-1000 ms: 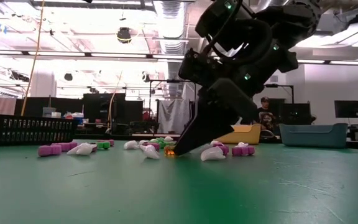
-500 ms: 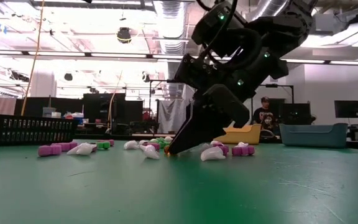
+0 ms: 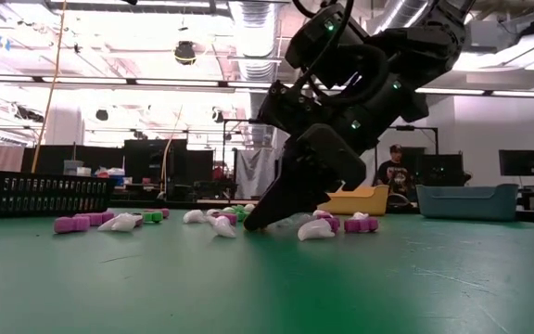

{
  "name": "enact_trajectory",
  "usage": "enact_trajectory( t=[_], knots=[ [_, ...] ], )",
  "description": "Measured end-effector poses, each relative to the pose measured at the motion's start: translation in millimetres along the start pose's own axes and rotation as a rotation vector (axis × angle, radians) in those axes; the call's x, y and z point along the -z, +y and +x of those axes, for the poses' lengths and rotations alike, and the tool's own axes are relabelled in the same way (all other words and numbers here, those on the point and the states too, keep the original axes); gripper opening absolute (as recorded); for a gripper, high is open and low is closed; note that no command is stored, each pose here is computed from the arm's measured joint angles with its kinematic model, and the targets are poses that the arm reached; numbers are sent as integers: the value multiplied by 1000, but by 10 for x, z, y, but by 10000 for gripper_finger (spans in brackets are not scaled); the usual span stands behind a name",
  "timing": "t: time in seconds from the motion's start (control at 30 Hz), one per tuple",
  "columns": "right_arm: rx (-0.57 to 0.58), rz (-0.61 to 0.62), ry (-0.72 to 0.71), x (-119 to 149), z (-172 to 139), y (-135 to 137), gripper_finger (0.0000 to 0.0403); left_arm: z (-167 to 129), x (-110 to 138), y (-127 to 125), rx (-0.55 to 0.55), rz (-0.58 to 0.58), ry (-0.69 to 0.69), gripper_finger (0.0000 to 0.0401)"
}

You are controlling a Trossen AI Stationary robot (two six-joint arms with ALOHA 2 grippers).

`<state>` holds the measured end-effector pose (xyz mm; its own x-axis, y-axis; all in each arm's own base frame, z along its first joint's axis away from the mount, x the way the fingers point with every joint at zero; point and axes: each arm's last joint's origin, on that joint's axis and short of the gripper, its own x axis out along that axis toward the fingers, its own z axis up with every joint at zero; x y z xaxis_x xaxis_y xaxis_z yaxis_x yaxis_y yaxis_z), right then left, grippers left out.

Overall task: Sort Halloween decoration
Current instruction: Put the orange pumpkin toy into the black bin

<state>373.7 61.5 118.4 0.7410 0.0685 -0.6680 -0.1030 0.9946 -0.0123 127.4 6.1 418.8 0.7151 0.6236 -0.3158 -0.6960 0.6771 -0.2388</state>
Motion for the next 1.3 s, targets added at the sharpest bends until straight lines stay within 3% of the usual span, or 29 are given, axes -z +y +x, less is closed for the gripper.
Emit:
enact_trajectory(
  t=[0.3, 0.77, 0.9, 1.1, 1.3],
  knots=[
    [2, 2, 6, 10, 3, 7, 79, 0, 0, 0, 0, 1, 0, 231],
    [-12, 45, -47, -125, -136, -29, 73, 0, 0, 0, 0, 2, 0, 231],
    [-5, 29, -121, -363, -176, -82, 73, -1, -1, 1, 1, 1, 0, 231],
    [33, -87, -254, -803, -247, -159, 72, -1, -1, 1, 0, 2, 0, 231],
    [118, -139, -360, -1156, -349, -456, 72, -1, -1, 1, 0, 2, 0, 231]
  ],
)
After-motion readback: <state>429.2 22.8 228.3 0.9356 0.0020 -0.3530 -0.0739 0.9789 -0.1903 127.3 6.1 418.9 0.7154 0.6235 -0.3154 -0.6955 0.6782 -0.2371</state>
